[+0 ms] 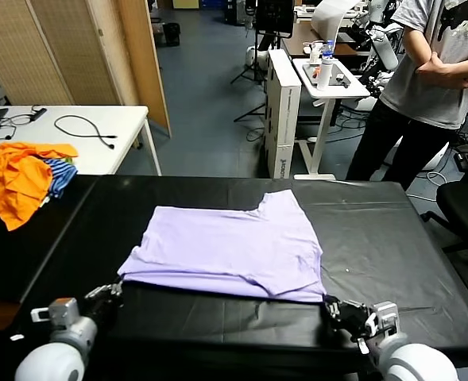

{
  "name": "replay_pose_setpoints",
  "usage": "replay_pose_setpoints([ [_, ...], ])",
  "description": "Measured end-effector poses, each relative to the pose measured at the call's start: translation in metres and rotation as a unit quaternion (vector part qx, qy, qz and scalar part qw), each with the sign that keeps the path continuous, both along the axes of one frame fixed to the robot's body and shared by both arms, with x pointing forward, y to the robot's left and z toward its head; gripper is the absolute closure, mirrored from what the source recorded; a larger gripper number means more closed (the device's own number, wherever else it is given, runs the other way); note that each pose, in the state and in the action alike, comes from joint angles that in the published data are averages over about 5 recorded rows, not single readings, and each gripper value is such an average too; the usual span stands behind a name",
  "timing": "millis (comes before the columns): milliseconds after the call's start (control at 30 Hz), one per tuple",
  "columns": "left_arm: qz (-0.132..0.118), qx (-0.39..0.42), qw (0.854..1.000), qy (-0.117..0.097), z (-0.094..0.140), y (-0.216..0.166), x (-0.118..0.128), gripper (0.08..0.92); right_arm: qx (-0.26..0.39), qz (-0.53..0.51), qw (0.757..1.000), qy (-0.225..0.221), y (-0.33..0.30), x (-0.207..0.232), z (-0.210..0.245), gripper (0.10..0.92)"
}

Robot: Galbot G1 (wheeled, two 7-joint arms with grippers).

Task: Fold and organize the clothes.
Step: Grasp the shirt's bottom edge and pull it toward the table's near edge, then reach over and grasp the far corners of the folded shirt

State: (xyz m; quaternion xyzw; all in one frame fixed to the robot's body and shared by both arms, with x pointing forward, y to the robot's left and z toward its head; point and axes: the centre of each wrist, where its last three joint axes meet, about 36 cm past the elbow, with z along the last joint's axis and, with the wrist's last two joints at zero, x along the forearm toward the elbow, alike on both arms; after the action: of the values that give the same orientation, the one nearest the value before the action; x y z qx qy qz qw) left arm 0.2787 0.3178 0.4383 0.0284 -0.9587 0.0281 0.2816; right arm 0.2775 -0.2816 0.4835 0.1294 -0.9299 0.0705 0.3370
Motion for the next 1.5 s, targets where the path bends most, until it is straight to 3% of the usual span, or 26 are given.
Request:
replay_pose_setpoints([
  [233, 0.008, 0.010, 0.999, 0.036, 0.008, -0.013, -0.031, 0.855, -0.010, 0.003, 1.000, 0.004, 0.001, -0.010, 0.002, 0.882],
  [367, 0.015, 0.014, 0.999, 0.044, 0.014, -0.018, -0.042, 0.808, -0.010, 0.005, 1.000, 0.005, 0.003, -0.018, 0.005, 0.760],
  [533, 0.025, 0.030, 0.998, 0.048, 0.021, -0.023, -0.051, 0.563, 0.000, -0.001, 1.000, 0.010, 0.008, -0.034, 0.015, 0.466],
  [667, 0.036, 0.036, 0.998, 0.046, 0.027, -0.024, -0.055, 0.318, 0.023, -0.010, 1.000, 0.013, 0.011, -0.043, 0.023, 0.235],
  [767, 0.044, 0.035, 0.998, 0.039, 0.031, -0.023, -0.054, 0.152, 0.047, -0.016, 0.999, 0.007, 0.009, -0.039, 0.029, 0.137],
  [900, 0.038, 0.026, 0.999, 0.016, 0.040, -0.018, -0.048, 0.096, 0.068, -0.019, 0.997, -0.024, 0.002, -0.021, 0.033, 0.117],
  [1133, -0.007, -0.002, 1.000, -0.027, 0.047, -0.011, -0.018, 0.093, 0.110, -0.031, 0.990, -0.087, -0.012, 0.043, 0.023, 0.115],
  [1333, -0.034, -0.035, 0.997, -0.060, 0.049, -0.006, 0.021, 0.093, 0.105, -0.037, 0.990, -0.091, -0.019, 0.102, 0.013, 0.115],
  [1500, -0.038, -0.055, 0.996, -0.062, 0.046, 0.004, 0.056, 0.092, 0.091, -0.032, 0.991, -0.089, -0.017, 0.148, 0.015, 0.115],
])
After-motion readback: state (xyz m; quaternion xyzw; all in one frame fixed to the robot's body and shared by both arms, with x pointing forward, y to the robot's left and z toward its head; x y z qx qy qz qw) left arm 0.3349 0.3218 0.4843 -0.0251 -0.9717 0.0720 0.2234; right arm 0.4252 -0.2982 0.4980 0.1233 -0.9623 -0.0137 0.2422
